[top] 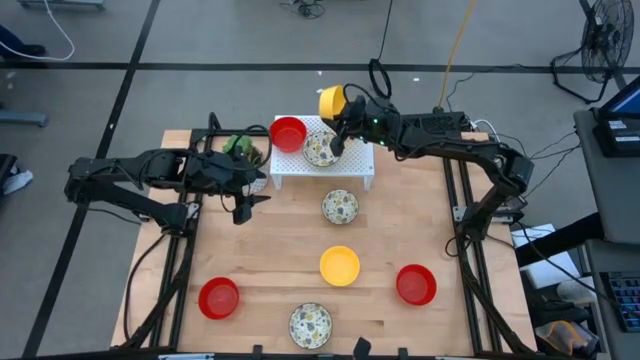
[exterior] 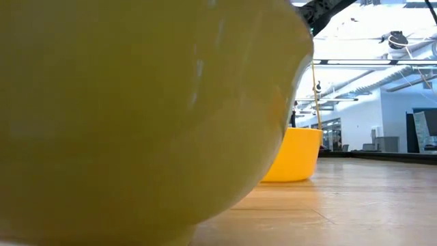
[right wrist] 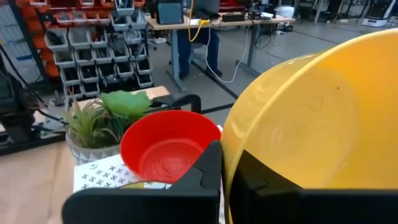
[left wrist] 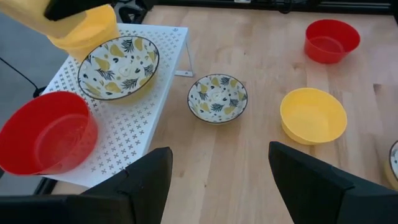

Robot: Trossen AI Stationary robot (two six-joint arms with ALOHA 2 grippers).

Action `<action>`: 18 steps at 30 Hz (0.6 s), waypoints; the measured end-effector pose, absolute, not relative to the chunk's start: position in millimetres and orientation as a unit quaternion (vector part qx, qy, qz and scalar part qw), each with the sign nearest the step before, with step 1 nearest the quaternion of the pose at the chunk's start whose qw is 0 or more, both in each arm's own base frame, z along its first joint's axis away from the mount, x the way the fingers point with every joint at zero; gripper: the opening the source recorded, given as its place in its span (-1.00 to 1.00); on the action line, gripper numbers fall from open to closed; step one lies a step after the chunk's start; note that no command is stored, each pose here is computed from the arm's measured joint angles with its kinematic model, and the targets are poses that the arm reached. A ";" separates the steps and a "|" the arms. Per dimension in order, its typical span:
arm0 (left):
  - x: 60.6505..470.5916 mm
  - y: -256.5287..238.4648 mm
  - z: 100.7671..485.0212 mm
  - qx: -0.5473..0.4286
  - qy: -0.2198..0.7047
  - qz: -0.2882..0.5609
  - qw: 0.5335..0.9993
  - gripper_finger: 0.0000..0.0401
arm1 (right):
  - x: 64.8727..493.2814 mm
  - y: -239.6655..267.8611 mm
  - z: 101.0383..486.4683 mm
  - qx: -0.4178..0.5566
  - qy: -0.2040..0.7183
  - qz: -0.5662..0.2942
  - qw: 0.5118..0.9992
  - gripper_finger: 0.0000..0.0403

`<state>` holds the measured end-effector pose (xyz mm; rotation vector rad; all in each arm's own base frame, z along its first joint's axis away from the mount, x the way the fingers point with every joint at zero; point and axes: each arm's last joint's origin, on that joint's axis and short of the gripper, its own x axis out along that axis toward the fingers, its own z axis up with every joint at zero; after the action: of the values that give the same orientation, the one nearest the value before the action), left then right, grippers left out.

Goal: Pick & Place Mini bowls
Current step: Stack the yellow bowl on the yellow bowl on the shelf

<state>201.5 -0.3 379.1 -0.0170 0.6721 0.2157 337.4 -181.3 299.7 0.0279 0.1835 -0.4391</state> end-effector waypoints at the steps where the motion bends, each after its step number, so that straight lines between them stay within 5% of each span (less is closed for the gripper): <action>1: 201.5 -0.2 379.1 -0.008 0.329 0.106 0.938 0.34 | 336.6 -180.9 301.1 0.011 0.090 -0.217 0.972 -1.00; 18: 201.2 -0.2 378.7 -0.007 0.332 0.106 0.937 0.34 | 312.5 -176.0 305.2 0.018 0.184 -0.294 0.938 -1.00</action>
<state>201.2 -0.2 378.7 -0.0152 0.6779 0.2160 312.5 -176.0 305.2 0.0368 0.3757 -0.6000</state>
